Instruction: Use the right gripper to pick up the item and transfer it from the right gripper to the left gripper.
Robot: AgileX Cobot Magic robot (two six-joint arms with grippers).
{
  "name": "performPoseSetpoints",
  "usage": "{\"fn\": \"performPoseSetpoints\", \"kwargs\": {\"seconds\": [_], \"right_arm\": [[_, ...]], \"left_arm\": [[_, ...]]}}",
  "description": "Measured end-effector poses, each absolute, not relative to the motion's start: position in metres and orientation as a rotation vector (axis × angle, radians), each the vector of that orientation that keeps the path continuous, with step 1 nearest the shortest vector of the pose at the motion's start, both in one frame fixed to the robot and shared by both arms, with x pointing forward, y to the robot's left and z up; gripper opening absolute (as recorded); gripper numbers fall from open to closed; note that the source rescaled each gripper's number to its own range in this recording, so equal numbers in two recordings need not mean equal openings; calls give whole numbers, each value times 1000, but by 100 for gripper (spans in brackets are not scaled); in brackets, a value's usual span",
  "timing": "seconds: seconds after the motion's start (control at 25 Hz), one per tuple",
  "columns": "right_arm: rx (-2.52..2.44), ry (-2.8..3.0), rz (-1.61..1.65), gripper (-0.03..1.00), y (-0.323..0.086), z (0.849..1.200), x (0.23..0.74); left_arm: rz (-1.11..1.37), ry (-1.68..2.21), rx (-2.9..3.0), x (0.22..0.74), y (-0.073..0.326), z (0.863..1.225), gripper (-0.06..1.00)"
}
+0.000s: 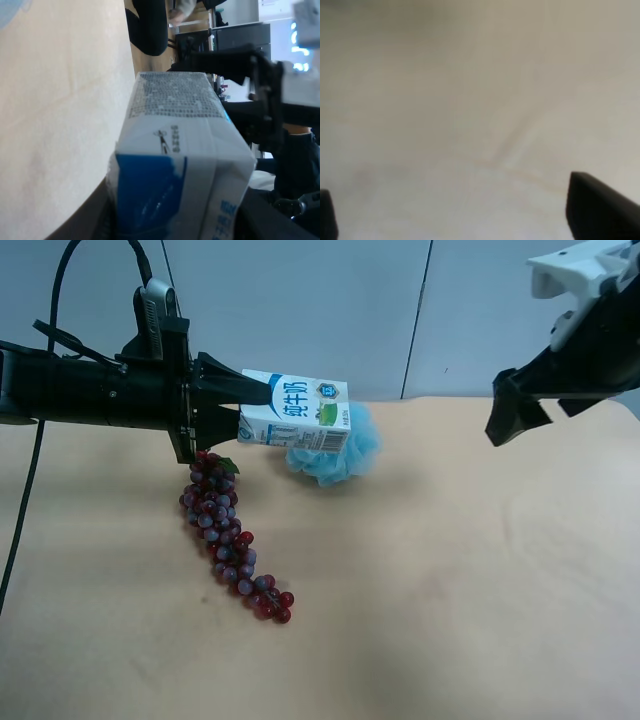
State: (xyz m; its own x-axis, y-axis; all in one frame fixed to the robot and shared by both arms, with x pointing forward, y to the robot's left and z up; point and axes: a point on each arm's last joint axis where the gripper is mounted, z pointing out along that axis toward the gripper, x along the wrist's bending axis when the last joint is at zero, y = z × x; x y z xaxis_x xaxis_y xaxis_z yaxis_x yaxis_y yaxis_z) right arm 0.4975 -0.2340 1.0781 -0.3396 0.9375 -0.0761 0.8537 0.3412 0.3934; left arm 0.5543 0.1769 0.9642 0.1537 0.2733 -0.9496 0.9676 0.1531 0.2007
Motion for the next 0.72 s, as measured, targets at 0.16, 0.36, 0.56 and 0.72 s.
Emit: {"fn": "performPoseSetpoints", "kwargs": {"seconds": [0.16, 0.36, 0.56, 0.72], "right_arm": [[1587, 2219, 435, 80, -245, 1103, 475], [1567, 2146, 516, 80, -258, 1113, 429], [1559, 2075, 598, 80, -270, 1112, 384], [1557, 2007, 672, 80, -279, 1107, 349]], "left_arm": [[-808, 1337, 1339, 554, 177, 964, 1], [-808, 1336, 1353, 553, 177, 963, 1], [-809, 1335, 1358, 553, 177, 963, 1], [-806, 1332, 1361, 553, 177, 963, 1]]}}
